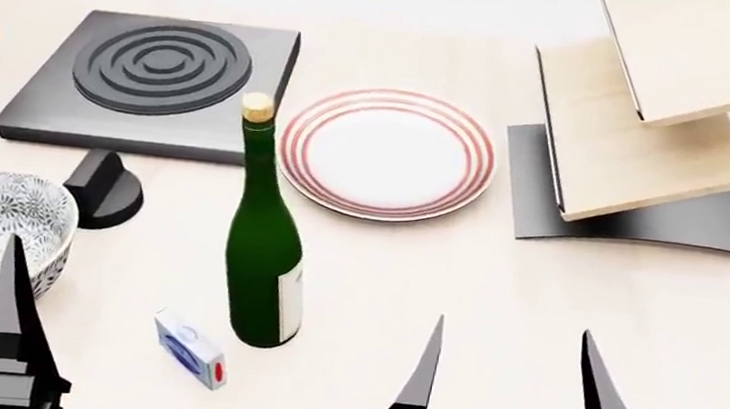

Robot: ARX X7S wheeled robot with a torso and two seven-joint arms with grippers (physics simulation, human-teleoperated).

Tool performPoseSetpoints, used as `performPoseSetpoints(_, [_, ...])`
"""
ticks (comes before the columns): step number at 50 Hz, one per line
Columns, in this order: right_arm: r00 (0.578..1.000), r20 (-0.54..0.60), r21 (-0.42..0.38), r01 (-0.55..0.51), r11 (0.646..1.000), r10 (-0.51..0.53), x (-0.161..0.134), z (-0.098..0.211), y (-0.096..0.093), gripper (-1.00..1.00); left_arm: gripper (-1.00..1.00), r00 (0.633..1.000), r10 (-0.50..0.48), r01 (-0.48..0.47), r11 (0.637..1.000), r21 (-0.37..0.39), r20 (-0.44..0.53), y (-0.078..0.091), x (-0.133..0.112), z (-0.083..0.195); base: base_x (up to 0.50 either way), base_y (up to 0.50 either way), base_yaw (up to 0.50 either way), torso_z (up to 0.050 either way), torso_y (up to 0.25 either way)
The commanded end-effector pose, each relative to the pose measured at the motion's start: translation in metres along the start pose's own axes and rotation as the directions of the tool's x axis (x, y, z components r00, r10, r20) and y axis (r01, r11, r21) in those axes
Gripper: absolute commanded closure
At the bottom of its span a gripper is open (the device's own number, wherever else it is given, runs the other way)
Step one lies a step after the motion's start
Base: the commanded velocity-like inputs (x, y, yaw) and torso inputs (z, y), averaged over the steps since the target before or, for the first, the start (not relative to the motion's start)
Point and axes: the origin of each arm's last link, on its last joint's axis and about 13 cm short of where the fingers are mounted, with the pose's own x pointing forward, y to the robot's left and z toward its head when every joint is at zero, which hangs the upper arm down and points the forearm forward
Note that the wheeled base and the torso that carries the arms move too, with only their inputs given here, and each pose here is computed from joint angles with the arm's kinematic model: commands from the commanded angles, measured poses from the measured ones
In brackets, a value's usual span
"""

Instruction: Pick up the akita bowl and put it on the plate.

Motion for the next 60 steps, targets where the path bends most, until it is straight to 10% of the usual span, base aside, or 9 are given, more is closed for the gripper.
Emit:
performPoseSetpoints(1, [1.0, -0.002, -0.002, 0.0, 1.0, 0.0, 0.0002, -0.0005, 0.0004, -1.0, -1.0, 1.0, 0.002, -0.002, 1.0, -0.001, 0.0, 0.0005, -0.0004, -0.0002, 0.11, 0.0, 0.0, 0.0, 0.0])
performPoseSetpoints(60, [1.0, 0.005, -0.009, -0.006, 1.0, 0.006, 0.0008, 0.0007, 0.0019, -1.0, -1.0, 1.0, 0.005, -0.005, 1.0, 0.001, 0.0, 0.0014, -0.0001, -0.0005, 0.11, 0.0, 0.0, 0.0, 0.0])
